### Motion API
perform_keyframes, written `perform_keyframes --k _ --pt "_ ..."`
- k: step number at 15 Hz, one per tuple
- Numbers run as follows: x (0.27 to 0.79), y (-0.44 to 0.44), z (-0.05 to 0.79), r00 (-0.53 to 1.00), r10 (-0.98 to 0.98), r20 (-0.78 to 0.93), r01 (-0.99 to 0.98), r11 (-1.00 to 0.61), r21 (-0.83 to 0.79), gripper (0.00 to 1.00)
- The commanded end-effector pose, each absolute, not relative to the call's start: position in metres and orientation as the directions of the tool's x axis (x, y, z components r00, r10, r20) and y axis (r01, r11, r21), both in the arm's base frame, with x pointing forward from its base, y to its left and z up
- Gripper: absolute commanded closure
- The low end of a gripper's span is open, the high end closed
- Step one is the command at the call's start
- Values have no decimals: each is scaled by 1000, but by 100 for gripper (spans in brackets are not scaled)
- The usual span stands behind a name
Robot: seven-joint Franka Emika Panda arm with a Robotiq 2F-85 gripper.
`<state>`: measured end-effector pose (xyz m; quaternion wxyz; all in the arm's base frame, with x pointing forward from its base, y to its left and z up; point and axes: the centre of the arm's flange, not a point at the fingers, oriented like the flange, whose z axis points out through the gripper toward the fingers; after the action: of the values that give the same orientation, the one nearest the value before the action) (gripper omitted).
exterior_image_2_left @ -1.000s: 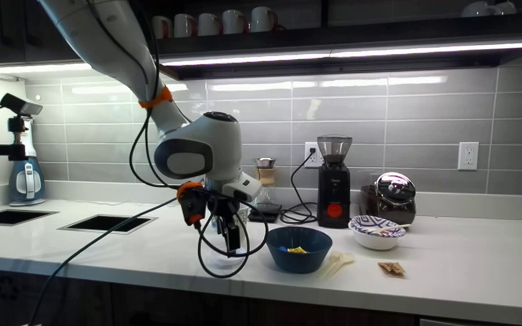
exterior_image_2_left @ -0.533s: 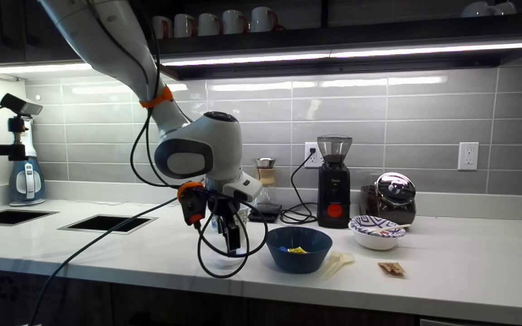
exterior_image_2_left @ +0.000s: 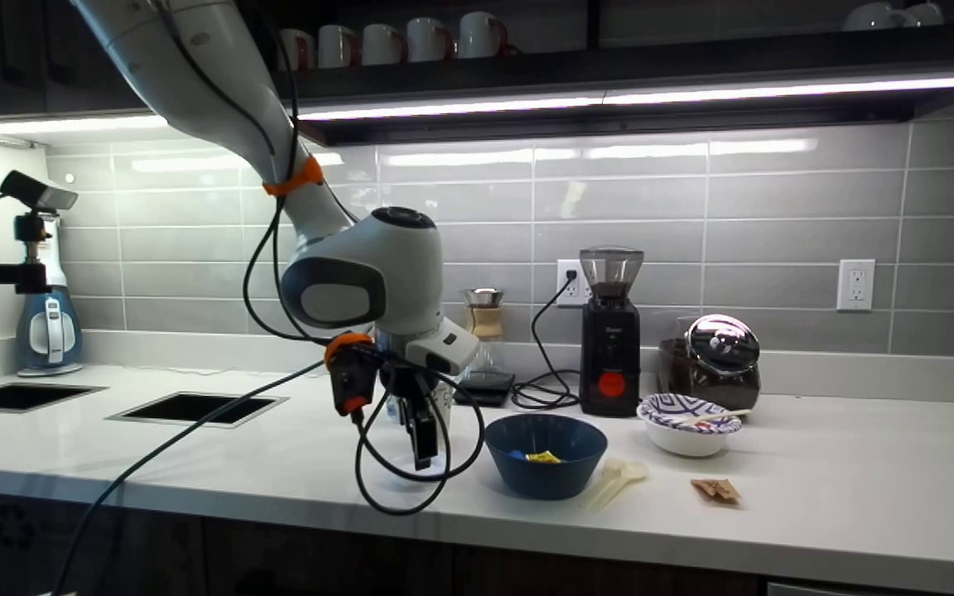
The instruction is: Turn the white lid on the counter
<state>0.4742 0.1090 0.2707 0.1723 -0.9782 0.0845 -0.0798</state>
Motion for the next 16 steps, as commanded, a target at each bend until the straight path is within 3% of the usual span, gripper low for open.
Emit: perform_keyframes --k 1,16 --pt "480 110 259 967 -203 152 -134 -917 -375 0" --pt "480 106 250 966 -205 155 -134 -917 -375 0"
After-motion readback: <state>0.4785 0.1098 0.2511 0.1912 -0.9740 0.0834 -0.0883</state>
